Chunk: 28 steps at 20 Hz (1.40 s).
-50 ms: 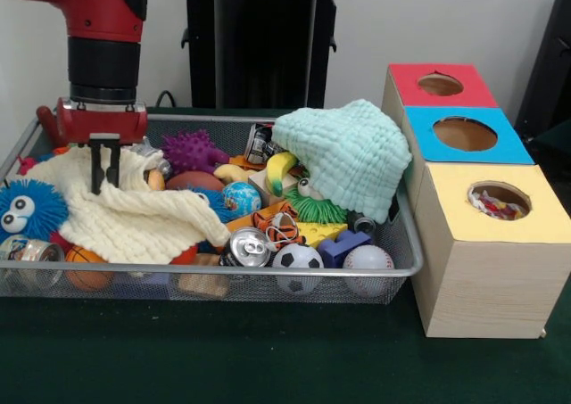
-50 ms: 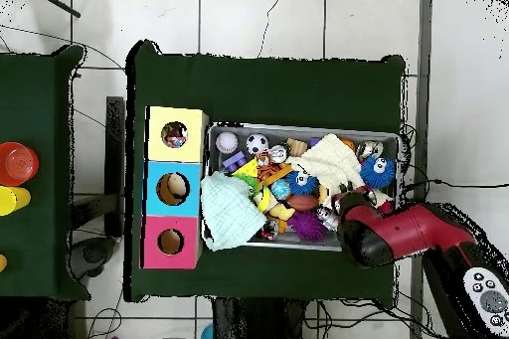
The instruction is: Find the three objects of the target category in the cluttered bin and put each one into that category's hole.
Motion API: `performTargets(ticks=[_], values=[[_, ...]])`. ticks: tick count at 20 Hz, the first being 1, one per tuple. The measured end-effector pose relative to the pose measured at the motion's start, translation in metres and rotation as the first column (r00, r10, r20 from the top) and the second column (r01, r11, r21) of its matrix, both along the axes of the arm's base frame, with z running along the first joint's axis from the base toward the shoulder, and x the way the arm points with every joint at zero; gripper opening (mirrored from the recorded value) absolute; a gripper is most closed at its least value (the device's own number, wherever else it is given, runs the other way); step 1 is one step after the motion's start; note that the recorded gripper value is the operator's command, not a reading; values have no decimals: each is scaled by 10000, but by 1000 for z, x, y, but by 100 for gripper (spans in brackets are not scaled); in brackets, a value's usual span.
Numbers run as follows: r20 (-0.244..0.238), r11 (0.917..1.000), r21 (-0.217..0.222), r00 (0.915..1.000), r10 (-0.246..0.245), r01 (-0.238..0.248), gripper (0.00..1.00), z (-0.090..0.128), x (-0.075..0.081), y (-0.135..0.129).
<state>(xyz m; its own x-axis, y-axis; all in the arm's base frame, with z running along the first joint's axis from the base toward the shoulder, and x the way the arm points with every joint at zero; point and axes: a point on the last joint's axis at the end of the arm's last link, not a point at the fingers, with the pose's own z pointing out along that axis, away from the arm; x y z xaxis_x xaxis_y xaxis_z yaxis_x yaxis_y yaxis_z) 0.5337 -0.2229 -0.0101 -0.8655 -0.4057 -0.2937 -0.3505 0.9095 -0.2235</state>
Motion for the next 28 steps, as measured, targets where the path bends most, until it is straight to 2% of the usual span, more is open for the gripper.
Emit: performTargets(ticks=[7, 11, 14, 18, 22, 23, 26, 28], values=[[36, 9999, 77, 10000, -67, 67, 0, 1, 2, 0], [224, 9973, 487, 9981, -567, 556, 0, 13, 9, -2], [312, 9886, 958, 9923, -1200, 1165, 0, 29, 14, -6], [139, 9658, 1587, 9777, -2097, 2049, 0, 57, 16, -8], [-226, 9351, 2228, 9604, -2778, 2757, 0, 88, 19, -3], [-287, 9296, 2351, 9580, -2854, 2840, 0, 92, 20, -1], [-581, 9002, 3029, 9489, -3102, 3128, 0, 107, 24, 11], [-667, 8876, 3368, 9483, -3102, 3140, 0, 112, 27, 19]])
